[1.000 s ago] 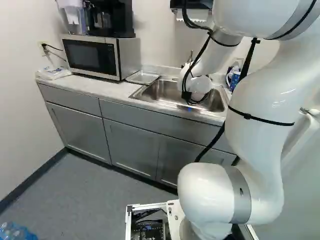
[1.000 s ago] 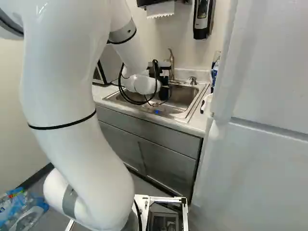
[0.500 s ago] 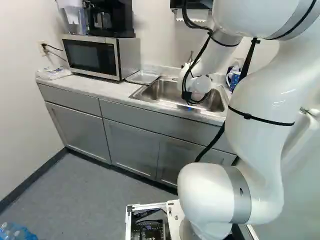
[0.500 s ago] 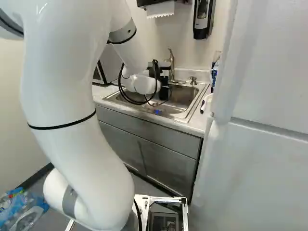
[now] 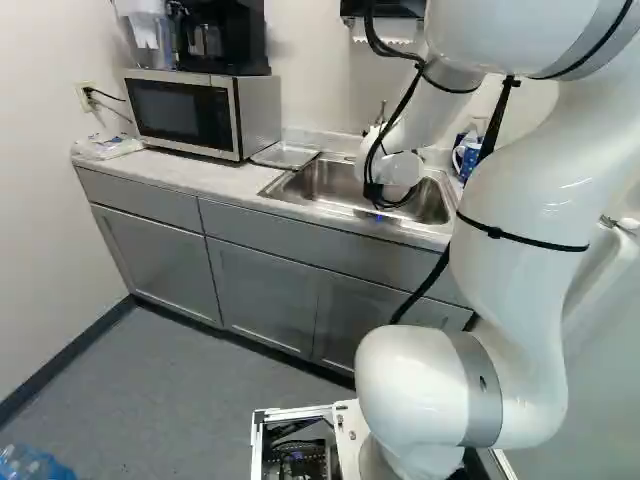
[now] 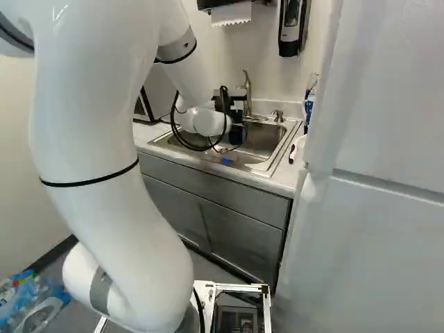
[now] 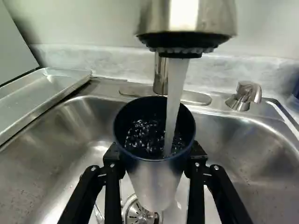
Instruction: Rinse the cup and place it in the tray
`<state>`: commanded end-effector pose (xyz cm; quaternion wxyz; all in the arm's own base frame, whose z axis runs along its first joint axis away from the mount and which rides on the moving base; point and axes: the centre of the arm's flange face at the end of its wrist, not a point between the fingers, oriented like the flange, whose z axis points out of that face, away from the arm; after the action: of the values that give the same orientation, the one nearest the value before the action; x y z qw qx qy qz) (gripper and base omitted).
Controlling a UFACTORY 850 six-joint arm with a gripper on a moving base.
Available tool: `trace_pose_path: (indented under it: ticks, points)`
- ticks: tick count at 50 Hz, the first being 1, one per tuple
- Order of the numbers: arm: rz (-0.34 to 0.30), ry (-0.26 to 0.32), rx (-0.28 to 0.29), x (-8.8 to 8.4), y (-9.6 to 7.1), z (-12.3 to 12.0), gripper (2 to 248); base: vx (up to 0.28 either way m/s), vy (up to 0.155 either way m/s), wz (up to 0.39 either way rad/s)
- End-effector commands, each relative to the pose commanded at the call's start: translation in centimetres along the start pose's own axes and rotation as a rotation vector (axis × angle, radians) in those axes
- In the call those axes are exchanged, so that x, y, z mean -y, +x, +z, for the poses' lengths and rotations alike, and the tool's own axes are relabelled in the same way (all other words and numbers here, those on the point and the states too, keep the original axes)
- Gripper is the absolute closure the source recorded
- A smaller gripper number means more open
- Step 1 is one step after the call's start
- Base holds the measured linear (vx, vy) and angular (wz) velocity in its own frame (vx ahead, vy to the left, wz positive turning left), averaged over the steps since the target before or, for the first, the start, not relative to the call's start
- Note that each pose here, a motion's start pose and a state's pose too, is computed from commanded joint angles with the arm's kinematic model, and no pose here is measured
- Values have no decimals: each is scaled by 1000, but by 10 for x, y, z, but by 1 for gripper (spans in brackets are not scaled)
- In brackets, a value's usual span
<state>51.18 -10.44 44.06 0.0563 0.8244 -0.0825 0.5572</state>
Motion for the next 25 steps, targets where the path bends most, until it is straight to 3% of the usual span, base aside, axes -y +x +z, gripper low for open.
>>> trace_pose_path:
  ticks: [25]
  points:
    - [0, 0, 0, 0, 0, 0, 124, 0, 0, 0]
